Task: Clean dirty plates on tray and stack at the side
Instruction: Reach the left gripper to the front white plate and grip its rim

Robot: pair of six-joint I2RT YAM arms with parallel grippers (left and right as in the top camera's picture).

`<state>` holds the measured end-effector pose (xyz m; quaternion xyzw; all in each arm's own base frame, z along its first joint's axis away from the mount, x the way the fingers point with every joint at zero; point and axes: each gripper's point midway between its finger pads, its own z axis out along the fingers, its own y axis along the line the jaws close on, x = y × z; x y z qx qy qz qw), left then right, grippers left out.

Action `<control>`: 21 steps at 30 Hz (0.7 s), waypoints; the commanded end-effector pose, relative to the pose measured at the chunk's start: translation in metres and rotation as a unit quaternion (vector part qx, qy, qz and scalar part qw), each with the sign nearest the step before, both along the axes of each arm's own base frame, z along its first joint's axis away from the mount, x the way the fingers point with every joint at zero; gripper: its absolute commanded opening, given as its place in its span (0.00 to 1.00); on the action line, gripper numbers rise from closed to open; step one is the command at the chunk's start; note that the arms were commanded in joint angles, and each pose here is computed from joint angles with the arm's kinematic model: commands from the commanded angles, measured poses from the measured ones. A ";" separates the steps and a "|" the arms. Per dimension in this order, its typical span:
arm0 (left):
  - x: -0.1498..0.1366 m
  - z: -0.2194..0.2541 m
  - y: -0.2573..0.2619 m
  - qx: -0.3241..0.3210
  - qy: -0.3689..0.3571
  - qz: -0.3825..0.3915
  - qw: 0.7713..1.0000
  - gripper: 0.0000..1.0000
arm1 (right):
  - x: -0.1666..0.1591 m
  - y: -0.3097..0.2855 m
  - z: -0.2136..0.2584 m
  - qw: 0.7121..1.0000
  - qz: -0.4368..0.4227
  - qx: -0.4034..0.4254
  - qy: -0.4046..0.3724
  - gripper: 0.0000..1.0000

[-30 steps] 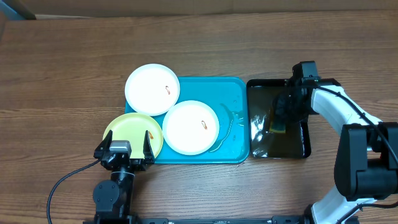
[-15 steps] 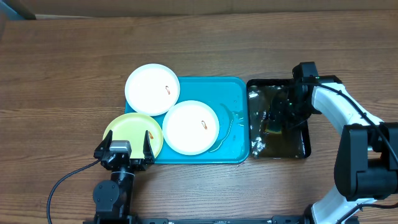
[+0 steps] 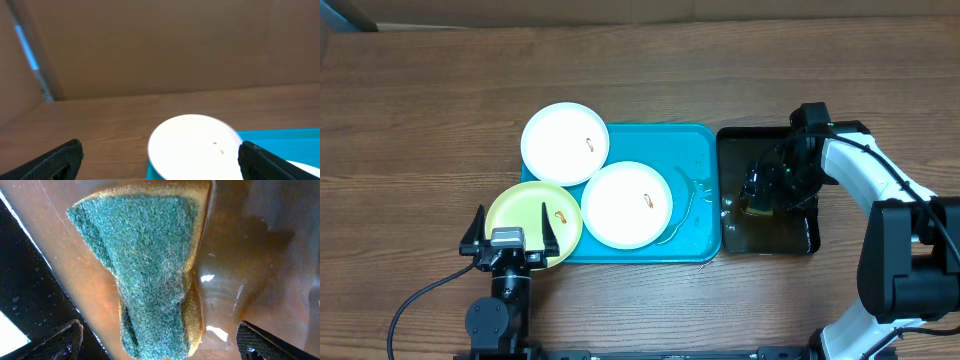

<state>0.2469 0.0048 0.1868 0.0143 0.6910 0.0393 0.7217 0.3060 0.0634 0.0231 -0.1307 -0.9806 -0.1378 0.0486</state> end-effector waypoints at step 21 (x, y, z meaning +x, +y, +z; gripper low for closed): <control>-0.008 0.118 -0.089 -0.223 0.468 -0.173 0.837 1.00 | 0.055 0.001 0.009 0.994 0.000 0.002 -0.111 1.00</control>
